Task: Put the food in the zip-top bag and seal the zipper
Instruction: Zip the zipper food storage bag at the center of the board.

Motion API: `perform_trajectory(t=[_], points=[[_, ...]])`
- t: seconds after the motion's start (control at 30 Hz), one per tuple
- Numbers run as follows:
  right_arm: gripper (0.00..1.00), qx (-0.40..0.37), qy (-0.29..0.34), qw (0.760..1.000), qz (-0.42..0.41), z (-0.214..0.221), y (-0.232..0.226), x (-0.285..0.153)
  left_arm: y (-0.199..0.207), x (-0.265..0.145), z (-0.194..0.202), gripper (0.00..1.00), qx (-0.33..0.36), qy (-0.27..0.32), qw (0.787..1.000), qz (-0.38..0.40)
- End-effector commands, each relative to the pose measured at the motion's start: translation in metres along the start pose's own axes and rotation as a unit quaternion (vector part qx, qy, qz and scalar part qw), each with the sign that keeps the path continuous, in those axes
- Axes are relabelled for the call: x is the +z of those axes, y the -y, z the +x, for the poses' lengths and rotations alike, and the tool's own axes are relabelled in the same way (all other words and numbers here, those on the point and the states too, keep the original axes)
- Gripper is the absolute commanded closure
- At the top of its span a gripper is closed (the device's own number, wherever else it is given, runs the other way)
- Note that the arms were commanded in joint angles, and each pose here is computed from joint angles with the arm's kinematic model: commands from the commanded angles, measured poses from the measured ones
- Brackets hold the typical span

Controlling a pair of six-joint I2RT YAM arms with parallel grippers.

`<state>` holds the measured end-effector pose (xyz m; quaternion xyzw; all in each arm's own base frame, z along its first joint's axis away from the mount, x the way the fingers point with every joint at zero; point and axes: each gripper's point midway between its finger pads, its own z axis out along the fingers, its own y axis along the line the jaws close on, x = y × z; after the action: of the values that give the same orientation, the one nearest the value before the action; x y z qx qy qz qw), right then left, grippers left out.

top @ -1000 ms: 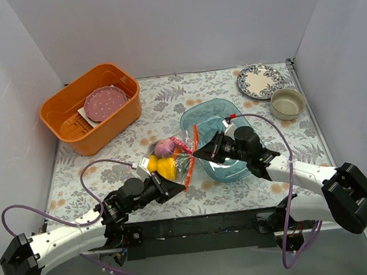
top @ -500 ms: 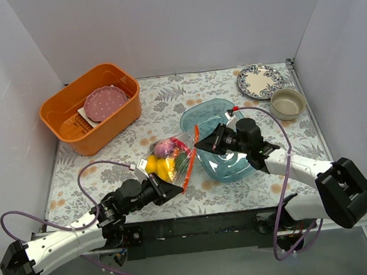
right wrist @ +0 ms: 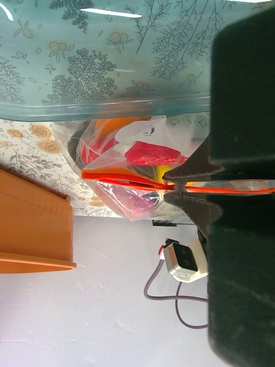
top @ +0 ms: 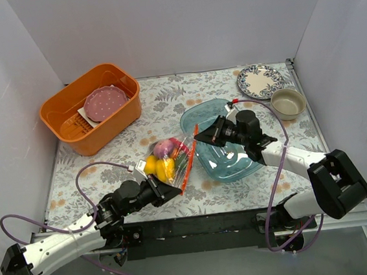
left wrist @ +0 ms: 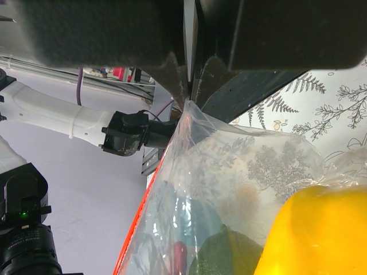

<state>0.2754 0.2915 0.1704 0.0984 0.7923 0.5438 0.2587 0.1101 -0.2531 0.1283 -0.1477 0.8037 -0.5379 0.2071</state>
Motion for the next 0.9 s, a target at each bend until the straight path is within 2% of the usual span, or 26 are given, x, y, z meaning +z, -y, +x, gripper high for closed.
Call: perform_trajectory(t=[0.0,0.87], points=[[0.92,-0.044,0.069,0.995,-0.049,-0.047,-0.036,0.002,-0.002,-0.005,0.011,1.0,-0.08,-0.027,0.996,-0.018],[0.91,-0.049,0.105,0.993,-0.023,-0.091,-0.014,0.005,0.001,-0.006,0.01,1.0,-0.084,-0.024,0.996,-0.013]])
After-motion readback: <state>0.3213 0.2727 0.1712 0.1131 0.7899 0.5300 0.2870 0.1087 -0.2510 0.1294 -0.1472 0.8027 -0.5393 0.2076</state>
